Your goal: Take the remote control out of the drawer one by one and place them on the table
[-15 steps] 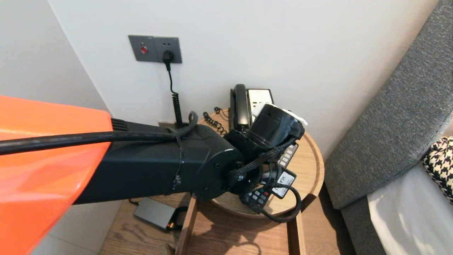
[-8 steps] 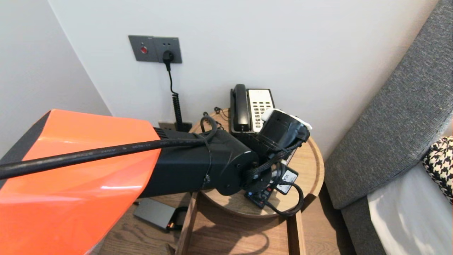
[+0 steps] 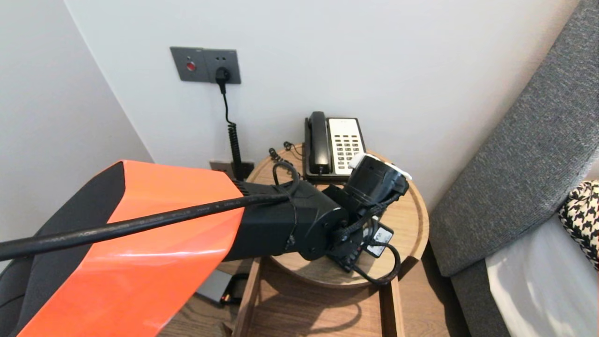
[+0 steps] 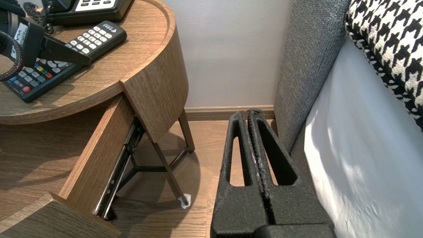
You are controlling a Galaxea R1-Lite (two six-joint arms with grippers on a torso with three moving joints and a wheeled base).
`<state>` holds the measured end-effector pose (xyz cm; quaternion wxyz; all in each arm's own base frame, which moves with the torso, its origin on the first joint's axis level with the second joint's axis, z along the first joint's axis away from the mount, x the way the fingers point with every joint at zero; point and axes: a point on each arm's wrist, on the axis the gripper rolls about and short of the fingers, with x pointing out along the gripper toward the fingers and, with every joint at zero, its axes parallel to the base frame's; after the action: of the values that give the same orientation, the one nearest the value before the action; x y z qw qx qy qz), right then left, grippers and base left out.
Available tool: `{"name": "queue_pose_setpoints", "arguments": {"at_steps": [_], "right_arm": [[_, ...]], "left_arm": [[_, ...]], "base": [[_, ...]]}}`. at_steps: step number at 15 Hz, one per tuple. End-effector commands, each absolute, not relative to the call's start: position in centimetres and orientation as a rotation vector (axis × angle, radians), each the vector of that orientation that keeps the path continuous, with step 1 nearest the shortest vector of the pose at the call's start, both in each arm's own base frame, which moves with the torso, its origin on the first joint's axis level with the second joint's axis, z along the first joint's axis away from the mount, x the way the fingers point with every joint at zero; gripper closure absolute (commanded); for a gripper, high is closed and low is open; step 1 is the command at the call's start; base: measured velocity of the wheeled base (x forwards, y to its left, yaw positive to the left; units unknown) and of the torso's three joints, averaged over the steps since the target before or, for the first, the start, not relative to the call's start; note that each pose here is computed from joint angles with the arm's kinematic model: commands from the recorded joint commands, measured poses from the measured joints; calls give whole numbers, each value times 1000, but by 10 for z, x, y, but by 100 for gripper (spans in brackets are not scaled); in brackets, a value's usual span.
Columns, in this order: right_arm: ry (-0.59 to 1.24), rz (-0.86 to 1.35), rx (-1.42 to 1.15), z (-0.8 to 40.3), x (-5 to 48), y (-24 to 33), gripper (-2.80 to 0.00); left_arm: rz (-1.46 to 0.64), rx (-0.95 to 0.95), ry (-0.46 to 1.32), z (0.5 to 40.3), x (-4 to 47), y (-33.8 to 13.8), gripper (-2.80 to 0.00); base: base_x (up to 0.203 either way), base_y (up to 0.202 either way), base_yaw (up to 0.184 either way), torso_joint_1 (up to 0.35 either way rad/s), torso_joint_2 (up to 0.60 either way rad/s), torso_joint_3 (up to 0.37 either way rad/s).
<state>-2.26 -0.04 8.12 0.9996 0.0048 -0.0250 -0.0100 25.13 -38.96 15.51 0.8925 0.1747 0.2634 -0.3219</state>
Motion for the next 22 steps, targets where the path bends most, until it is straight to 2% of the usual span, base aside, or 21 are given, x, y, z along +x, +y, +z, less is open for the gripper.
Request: {"name": "queue_pose_setpoints", "arguments": {"at_steps": [1, 8, 9, 16, 22], "right_arm": [[-23, -20, 9, 74, -20, 0, 0], [-23, -20, 9, 74, -20, 0, 0], [-23, -20, 9, 74, -20, 0, 0], [-23, -20, 9, 74, -20, 0, 0], [-23, -21, 9, 74, -20, 0, 0]], "left_arm": [[-665, 372, 558, 151, 252, -390, 0], [-663, 357, 543, 158, 252, -390, 0], [-663, 357, 542, 159, 253, -389, -280], [-663, 326, 514, 178, 249, -382, -280], [-656, 202, 419, 250, 230, -345, -280]], "base": [[0, 0, 0, 0, 0, 0], [0, 0, 0, 0, 0, 0], [0, 0, 0, 0, 0, 0], [0, 0, 0, 0, 0, 0], [0, 0, 0, 0, 0, 0]]}}
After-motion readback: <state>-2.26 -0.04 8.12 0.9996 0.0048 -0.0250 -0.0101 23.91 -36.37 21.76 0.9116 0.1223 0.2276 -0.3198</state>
